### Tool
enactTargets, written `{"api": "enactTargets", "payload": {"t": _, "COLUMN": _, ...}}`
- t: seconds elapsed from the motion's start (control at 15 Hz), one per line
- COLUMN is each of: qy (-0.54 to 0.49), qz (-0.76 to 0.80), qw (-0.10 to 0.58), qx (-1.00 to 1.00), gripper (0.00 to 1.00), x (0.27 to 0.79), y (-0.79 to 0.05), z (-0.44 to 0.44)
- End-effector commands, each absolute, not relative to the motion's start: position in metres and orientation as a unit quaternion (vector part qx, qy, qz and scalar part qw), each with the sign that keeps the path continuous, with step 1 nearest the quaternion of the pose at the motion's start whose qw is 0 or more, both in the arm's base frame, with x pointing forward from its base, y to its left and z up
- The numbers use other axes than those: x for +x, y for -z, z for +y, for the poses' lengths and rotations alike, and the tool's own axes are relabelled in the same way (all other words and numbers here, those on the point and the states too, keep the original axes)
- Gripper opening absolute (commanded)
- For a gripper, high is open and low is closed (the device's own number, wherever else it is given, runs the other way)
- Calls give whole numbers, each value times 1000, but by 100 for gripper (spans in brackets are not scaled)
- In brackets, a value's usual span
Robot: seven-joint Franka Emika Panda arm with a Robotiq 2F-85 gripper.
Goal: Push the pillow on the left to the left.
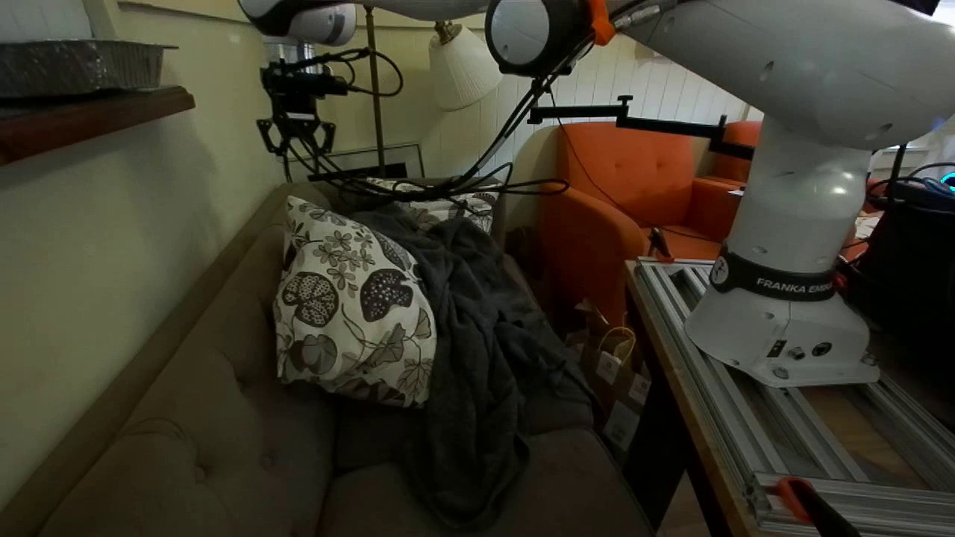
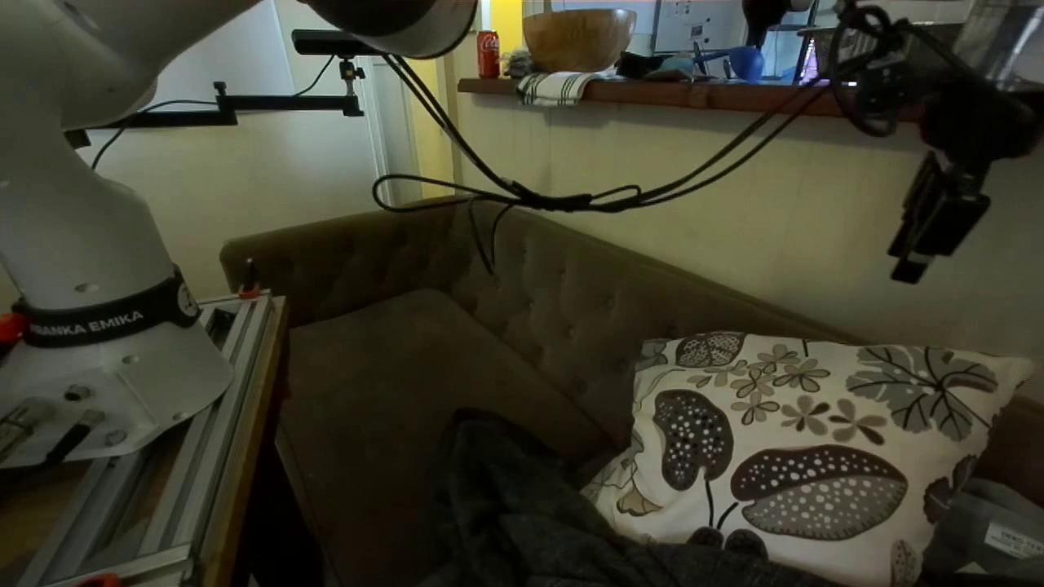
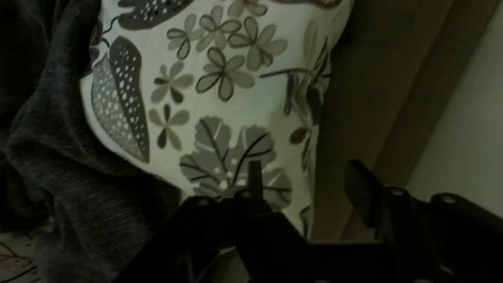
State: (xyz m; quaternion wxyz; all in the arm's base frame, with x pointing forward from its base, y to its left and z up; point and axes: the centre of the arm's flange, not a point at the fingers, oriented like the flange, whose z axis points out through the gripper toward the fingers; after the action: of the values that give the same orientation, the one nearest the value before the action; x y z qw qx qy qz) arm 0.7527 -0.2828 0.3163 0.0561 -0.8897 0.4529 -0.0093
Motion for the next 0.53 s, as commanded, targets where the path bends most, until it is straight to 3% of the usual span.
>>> {"api": "enactTargets", "payload": {"t": 0.0, "qy": 54, "qz": 520, "qw": 44, "qx": -851, "gripper": 88, "x": 744, "y": -283, "z": -341}}
{"api": "enactTargets", "payload": {"t": 0.07, "qy": 70, "qz": 533, "qw": 38, "qx": -842, "gripper": 46, "x": 744, "y": -271, "z": -357}}
{"api": "enactTargets", "payload": {"t": 0.2, "qy": 117, "qz": 557, "qw": 15, "qx": -822, "gripper": 49, "x": 745, "y": -252, "z": -382}}
{"api": "enactTargets", "payload": {"t": 0.47, "qy": 186, "qz": 576, "qw": 21, "qx": -796, "gripper": 19, "x": 752, "y": -220, "z": -405}}
